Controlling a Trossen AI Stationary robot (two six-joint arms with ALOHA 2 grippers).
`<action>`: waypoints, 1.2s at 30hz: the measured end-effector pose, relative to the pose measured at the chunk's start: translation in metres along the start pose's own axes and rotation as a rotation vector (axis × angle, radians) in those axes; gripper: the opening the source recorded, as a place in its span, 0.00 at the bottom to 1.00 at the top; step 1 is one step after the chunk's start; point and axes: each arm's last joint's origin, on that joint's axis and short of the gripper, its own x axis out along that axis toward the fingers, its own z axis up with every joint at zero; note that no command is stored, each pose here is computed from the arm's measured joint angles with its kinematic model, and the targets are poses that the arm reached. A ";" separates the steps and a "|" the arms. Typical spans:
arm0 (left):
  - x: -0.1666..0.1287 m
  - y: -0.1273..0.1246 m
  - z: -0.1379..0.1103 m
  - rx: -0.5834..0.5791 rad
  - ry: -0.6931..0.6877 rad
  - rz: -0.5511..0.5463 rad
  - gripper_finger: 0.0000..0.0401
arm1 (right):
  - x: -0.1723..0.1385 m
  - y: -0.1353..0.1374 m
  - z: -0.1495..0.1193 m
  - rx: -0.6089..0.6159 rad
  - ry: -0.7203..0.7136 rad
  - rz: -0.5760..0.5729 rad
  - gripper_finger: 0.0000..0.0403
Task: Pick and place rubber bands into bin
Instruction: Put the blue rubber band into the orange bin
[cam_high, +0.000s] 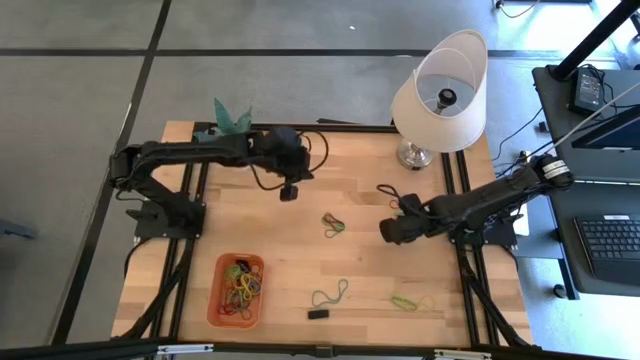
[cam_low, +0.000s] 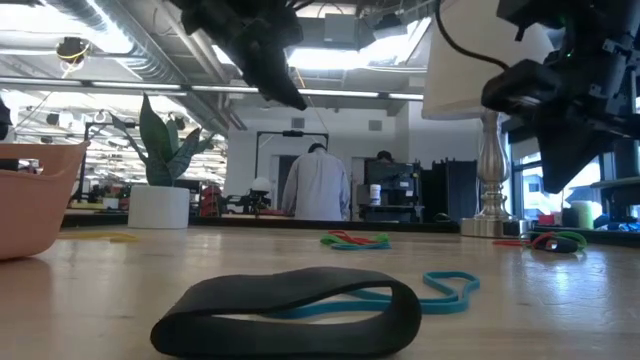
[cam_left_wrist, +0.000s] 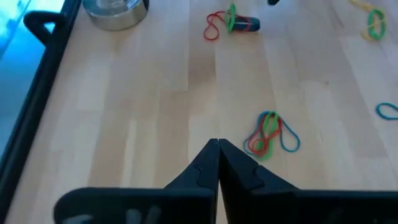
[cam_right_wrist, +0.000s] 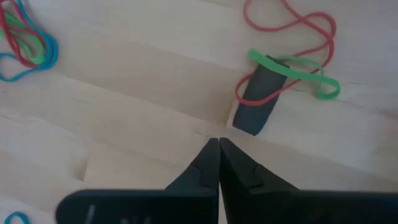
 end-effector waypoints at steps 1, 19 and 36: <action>-0.001 0.002 0.000 0.010 -0.006 -0.008 0.01 | 0.001 0.001 0.001 0.004 0.000 0.000 0.01; 0.009 -0.028 0.010 0.315 0.019 0.168 0.01 | -0.001 -0.002 -0.012 -0.123 0.062 0.016 0.01; 0.106 -0.071 0.060 0.095 0.324 0.018 0.01 | -0.019 -0.047 -0.028 -0.240 0.056 0.292 0.00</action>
